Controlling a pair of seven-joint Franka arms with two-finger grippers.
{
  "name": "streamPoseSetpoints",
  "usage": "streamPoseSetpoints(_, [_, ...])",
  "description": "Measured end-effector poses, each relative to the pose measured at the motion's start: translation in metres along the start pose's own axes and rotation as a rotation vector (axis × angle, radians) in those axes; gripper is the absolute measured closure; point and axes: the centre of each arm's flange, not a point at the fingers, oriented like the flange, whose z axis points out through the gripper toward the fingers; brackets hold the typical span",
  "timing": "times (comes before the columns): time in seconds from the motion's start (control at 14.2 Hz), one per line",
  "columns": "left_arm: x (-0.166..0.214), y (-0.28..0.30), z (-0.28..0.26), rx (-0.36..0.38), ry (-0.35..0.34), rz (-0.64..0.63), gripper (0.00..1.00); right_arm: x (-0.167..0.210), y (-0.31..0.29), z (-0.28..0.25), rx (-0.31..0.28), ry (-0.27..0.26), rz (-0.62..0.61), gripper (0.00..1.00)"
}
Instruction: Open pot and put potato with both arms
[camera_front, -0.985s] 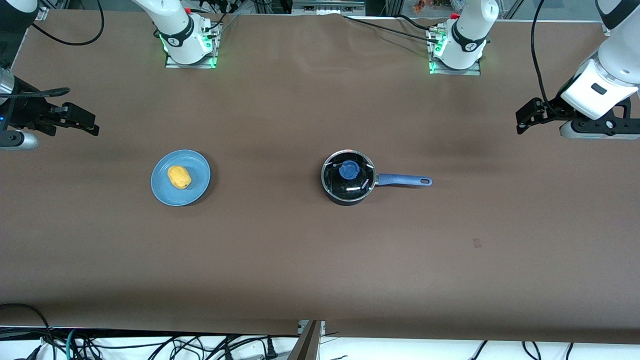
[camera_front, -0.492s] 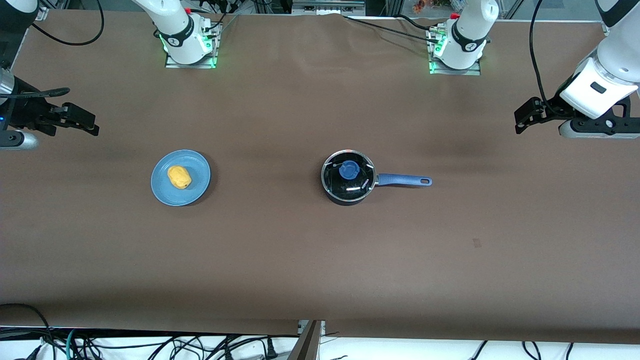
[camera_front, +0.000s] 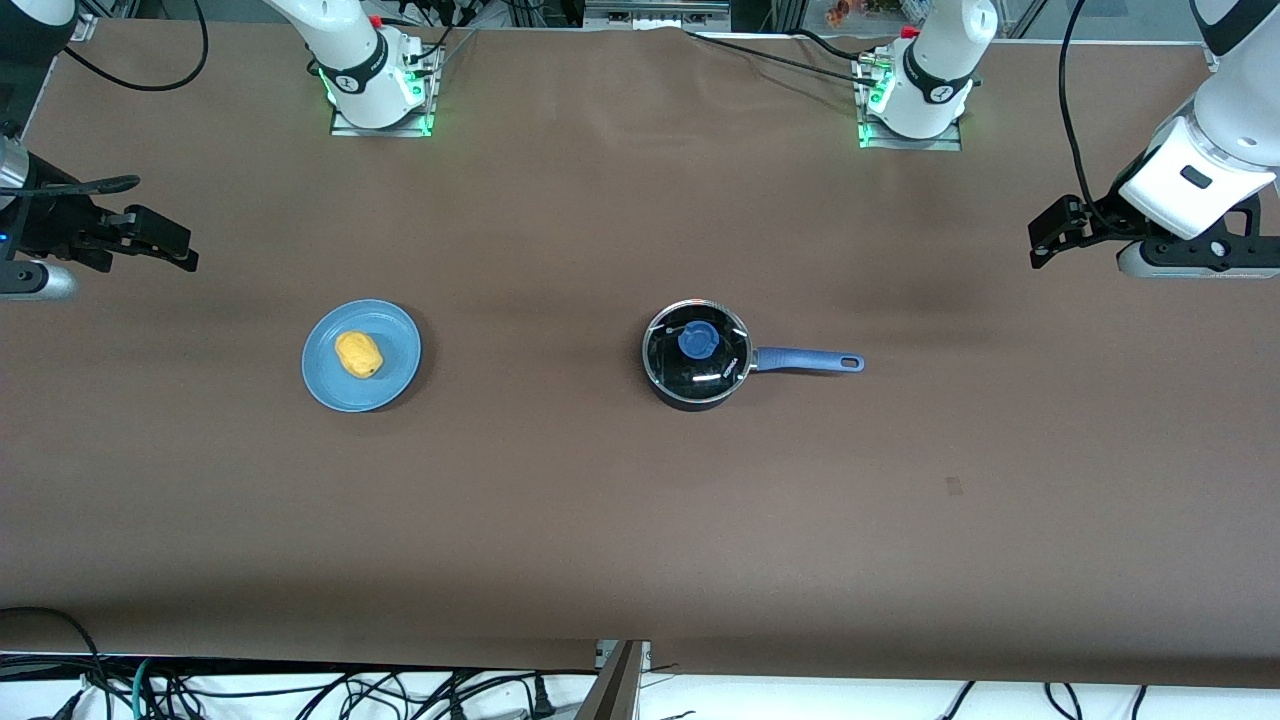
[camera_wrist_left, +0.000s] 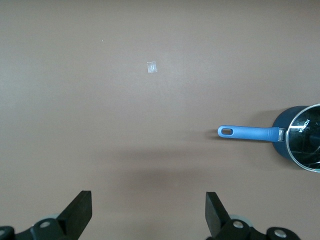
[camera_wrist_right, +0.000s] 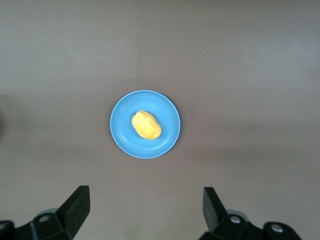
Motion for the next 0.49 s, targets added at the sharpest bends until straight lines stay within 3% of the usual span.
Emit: streamPoseSetpoints(0.49, [0.000,0.015,-0.007,0.000,0.014,0.021,0.00,0.001,0.000,0.000,0.000,0.005,-0.001,0.00])
